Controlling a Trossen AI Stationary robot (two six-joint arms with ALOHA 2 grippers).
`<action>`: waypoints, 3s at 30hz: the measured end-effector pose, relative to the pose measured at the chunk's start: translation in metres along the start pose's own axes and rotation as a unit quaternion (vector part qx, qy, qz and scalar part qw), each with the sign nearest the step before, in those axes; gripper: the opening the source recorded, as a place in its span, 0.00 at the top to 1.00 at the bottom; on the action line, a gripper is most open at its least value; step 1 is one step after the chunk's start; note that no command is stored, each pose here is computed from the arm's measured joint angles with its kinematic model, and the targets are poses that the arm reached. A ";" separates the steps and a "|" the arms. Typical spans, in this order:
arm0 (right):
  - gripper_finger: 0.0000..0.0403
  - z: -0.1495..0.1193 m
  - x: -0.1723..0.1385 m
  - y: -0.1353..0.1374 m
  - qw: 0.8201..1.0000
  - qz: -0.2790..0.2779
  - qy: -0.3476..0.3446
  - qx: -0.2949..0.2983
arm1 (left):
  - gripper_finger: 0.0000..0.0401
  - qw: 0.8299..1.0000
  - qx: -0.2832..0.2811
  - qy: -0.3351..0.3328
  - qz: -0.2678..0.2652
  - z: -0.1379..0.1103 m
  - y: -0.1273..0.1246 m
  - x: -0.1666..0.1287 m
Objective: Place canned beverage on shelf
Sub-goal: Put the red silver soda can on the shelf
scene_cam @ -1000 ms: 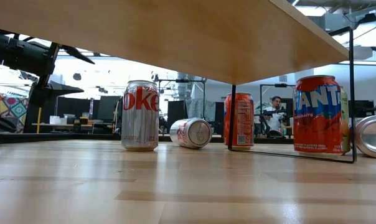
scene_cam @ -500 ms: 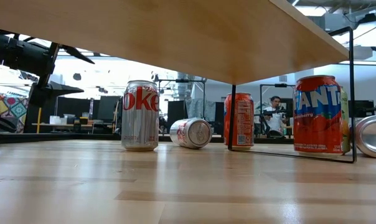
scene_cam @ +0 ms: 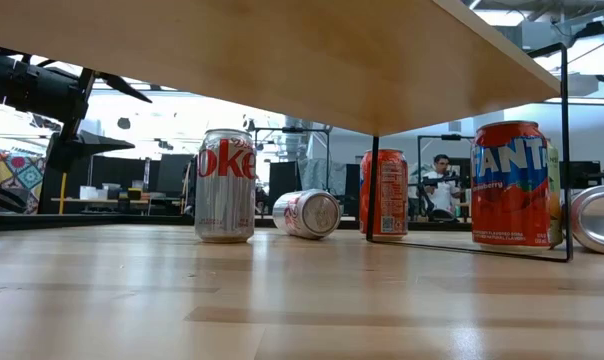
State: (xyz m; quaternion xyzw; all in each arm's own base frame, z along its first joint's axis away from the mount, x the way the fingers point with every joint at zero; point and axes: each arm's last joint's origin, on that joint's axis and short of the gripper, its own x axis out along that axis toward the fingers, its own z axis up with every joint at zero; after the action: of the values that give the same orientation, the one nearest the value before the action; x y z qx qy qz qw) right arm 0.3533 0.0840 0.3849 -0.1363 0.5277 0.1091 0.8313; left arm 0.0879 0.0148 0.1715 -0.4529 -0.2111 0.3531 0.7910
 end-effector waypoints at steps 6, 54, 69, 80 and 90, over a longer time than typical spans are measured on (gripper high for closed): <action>0.21 -0.002 -0.001 0.012 0.999 0.039 0.010 -0.012 | 0.13 1.000 0.001 -0.002 0.001 0.000 0.000 0.000; 0.21 -0.015 -0.002 0.018 0.994 0.071 0.083 0.029 | 0.13 1.000 -0.002 0.000 0.000 0.000 0.000 0.000; 0.21 0.010 -0.004 0.048 0.997 0.067 -0.040 0.010 | 0.13 1.000 -0.003 0.004 -0.003 0.000 0.000 0.000; 0.21 0.014 -0.004 0.039 0.995 0.055 -0.055 0.064 | 0.13 0.999 0.001 0.038 -0.026 -0.002 -0.002 0.000; 0.21 -0.004 -0.022 0.046 0.997 0.045 -0.012 0.056 | 0.13 0.999 -0.007 0.041 -0.028 -0.002 -0.002 0.000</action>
State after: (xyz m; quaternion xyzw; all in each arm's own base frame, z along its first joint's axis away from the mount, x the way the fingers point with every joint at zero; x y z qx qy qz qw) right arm 0.3258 0.1248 0.3977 -0.0642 0.5289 0.1184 0.8379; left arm 0.0899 0.0128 0.1723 -0.4665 -0.1937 0.3106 0.8052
